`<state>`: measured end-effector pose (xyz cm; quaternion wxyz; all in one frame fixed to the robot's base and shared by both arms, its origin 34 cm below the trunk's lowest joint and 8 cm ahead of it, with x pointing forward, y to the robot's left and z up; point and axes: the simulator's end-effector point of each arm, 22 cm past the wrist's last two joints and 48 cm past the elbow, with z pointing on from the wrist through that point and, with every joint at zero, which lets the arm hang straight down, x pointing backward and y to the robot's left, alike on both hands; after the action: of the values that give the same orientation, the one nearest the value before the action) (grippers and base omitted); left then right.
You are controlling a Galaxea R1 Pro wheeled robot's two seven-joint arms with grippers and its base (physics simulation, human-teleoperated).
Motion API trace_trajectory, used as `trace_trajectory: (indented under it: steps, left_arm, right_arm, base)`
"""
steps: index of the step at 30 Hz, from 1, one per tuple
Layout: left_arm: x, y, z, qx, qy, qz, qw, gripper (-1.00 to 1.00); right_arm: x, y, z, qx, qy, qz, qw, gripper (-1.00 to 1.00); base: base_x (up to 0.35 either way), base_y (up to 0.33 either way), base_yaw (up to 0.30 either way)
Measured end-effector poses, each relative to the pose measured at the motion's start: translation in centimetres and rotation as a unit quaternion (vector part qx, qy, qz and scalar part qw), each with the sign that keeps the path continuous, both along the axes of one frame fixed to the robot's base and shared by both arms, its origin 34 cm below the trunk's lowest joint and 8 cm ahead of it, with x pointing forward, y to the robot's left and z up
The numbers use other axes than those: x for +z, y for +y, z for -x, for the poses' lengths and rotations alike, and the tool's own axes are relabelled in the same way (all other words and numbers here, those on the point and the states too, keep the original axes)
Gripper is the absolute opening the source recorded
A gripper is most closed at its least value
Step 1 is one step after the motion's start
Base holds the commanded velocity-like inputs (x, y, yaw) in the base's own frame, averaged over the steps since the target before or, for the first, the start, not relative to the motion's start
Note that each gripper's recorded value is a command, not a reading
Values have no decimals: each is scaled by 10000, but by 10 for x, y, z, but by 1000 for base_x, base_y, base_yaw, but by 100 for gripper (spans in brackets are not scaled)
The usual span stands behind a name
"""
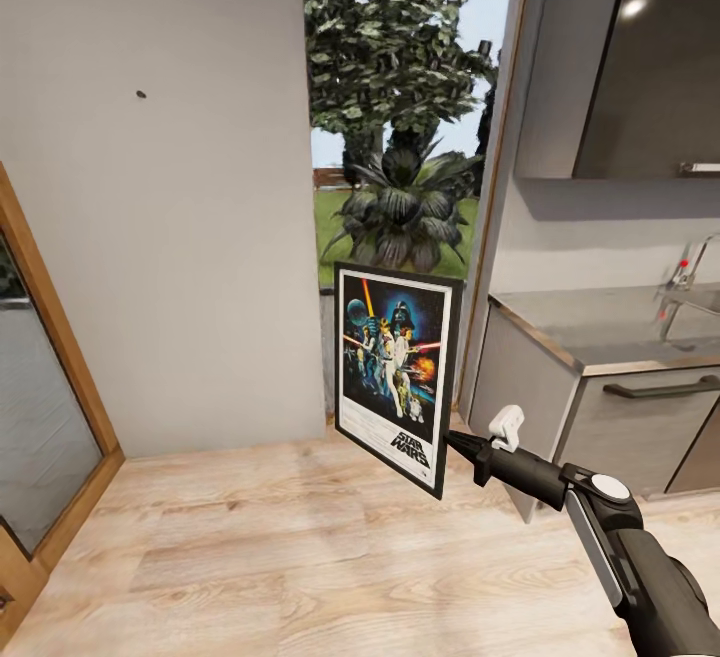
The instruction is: Pick up the poster from the kitchen countertop and hang it on one of the wall nails in the kitchen.
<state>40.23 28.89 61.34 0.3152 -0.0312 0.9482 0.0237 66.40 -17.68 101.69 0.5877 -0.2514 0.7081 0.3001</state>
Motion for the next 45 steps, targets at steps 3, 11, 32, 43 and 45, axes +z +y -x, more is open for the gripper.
trace_trajectory:
  steps: [3, 11, 32, 43, 45]
  left_arm:
    - [4, 0, 0, 1, 1, -1, 10000, 100]
    - [14, 0, 2, 0, 6, 0, 10000, 100]
    - [39, 0, 7, 2, 5, -2, 10000, 100]
    - [51, 0, 9, 2, 3, -3, 10000, 100]
    - [53, 0, 10, 4, 9, -5, 10000, 100]
  right_arm:
    - [4, 0, 0, 0, 0, -2, 10000, -100]
    - [14, 0, 2, 0, 1, -4, 10000, -100]
    - [39, 0, 6, 0, 5, -4, 10000, -100]
    - [50, 0, 9, 0, 8, -4, 10000, -100]
    - [52, 0, 10, 0, 9, -4, 10000, -100]
  base:
    - [0, 0, 0]
    - [0, 0, 0]
    - [0, 0, 0]
    - [0, 0, 0]
    - [0, 0, 0]
